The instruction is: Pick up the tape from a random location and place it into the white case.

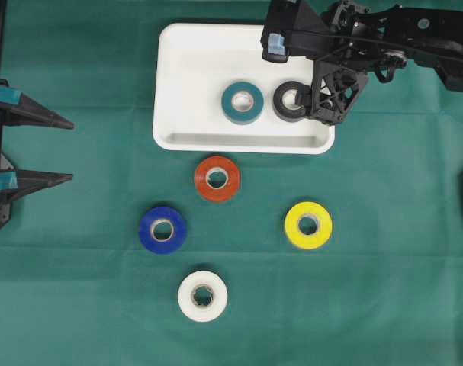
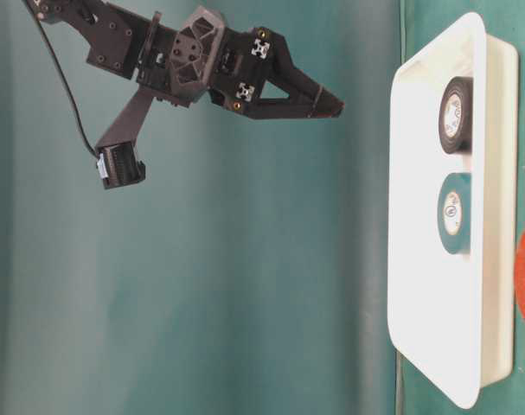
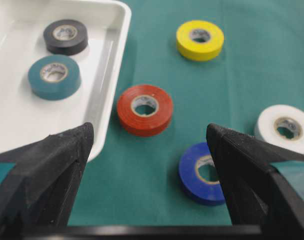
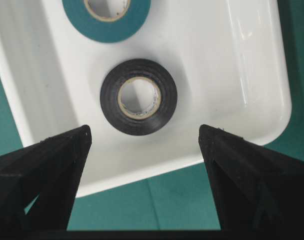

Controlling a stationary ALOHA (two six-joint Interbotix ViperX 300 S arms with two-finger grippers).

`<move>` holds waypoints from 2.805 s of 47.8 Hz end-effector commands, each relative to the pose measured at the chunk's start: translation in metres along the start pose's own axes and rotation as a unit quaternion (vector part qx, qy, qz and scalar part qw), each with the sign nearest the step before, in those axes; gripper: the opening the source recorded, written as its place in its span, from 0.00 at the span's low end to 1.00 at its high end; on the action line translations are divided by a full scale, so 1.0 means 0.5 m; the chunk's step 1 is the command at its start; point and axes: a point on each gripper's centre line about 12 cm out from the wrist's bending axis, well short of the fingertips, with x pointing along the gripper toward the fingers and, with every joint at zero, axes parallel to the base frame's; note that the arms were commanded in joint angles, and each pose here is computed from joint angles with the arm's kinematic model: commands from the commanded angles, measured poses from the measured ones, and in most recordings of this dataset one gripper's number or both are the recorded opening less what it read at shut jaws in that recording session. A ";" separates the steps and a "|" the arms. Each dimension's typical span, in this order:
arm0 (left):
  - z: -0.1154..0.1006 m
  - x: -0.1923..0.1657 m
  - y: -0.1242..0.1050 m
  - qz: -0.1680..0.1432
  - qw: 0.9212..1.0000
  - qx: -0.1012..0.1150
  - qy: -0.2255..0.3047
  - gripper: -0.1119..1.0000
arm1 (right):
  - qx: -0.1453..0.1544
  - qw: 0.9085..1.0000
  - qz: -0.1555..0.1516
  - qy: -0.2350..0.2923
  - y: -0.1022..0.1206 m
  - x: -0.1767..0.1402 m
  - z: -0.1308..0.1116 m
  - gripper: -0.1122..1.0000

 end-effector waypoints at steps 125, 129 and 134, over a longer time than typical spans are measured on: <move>0.005 0.002 -0.001 -0.001 1.000 0.000 -0.002 0.92 | -0.028 0.937 0.170 -0.303 0.082 -0.201 -0.353 0.82; 0.005 0.002 -0.002 -0.003 1.000 0.001 -0.001 0.92 | -0.029 0.937 0.170 -0.303 0.082 -0.201 -0.353 0.82; 0.006 0.002 -0.010 -0.014 1.000 0.002 -0.003 0.92 | -0.029 0.938 0.170 -0.302 0.082 -0.201 -0.353 0.82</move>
